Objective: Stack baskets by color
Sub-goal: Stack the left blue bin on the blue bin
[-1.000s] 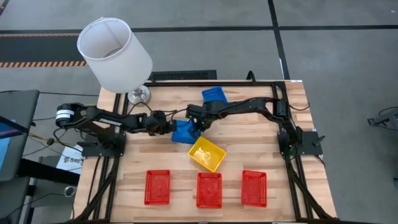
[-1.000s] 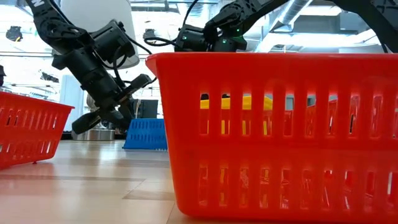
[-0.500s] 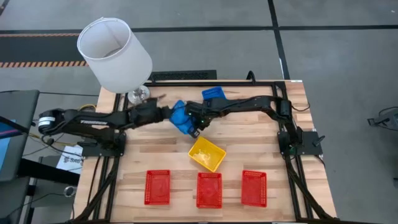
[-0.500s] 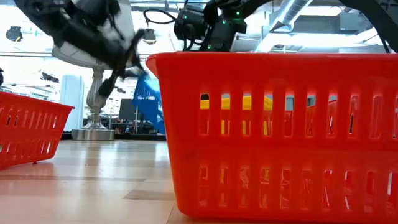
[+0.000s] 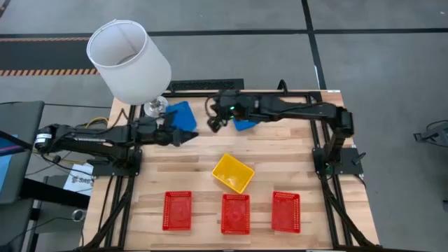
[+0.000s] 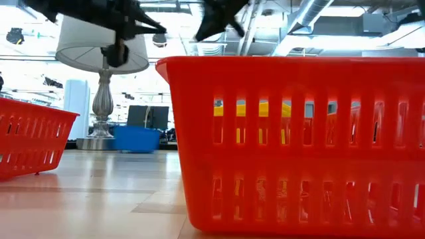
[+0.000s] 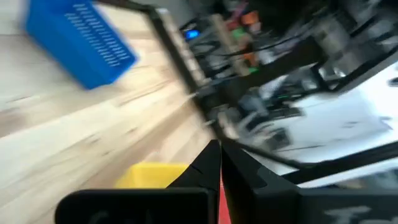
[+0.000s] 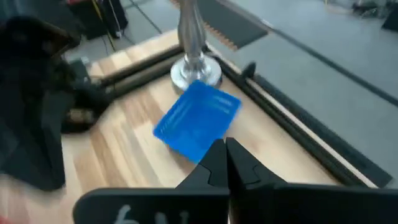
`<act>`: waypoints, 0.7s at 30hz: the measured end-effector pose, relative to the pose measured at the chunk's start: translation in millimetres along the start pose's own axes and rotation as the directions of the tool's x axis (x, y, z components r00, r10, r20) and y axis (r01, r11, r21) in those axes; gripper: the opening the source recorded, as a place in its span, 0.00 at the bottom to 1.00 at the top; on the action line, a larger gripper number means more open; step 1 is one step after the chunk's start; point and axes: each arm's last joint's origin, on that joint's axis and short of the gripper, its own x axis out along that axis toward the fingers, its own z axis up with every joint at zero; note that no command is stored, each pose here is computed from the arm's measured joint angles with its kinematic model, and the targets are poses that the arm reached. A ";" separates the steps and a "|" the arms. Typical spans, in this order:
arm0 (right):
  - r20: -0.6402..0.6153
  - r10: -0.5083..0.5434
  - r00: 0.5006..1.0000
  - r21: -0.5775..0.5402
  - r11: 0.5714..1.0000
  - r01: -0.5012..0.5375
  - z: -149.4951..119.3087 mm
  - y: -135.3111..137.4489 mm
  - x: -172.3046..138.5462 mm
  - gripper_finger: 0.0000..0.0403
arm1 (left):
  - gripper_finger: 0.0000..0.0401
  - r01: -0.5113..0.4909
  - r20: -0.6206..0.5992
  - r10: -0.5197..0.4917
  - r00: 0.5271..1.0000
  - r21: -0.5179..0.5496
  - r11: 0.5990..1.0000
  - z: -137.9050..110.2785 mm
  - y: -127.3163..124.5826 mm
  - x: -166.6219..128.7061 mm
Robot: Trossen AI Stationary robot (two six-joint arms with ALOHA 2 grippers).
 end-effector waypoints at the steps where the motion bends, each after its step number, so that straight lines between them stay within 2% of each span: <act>1: 0.003 -0.002 1.000 0.003 1.000 0.002 1.3 -1.2 -1.4 0.00 | 0.00 -0.043 -0.012 0.043 0.999 0.008 0.999 -1.2 0.1 -1.0; 4: -0.074 -0.034 0.997 -0.020 0.999 0.032 -6.3 -7.5 -1.7 0.02 | 0.00 -0.202 -0.002 0.202 0.979 0.076 0.976 -1.6 -0.3 -5.9; 8: -0.113 -0.047 0.992 0.001 0.999 0.048 -7.5 -11.0 -9.5 0.05 | 0.00 -0.389 0.019 0.394 0.919 0.199 0.899 2.1 1.3 -17.0; 12: -0.131 -0.052 0.990 -0.002 0.999 0.052 -7.0 -13.4 -17.7 0.08 | 0.01 -0.499 -0.044 0.528 0.848 0.268 0.824 -5.1 15.8 -18.1; 15: -0.122 -0.046 0.992 0.040 0.998 0.051 -6.0 -12.8 -17.7 0.09 | 0.05 -0.554 -0.073 0.582 0.810 0.233 0.800 -7.3 21.4 -21.6; 18: -0.136 -0.008 0.991 0.112 0.993 0.023 -8.8 -12.2 -3.4 0.14 | 0.14 -0.538 -0.102 0.563 0.820 0.197 0.820 -8.1 19.6 -25.3; 21: -0.155 0.025 0.988 0.179 0.984 0.003 -21.6 -6.2 31.4 0.22 | 0.28 -0.502 -0.090 0.516 0.852 0.144 0.853 -6.2 13.5 -35.0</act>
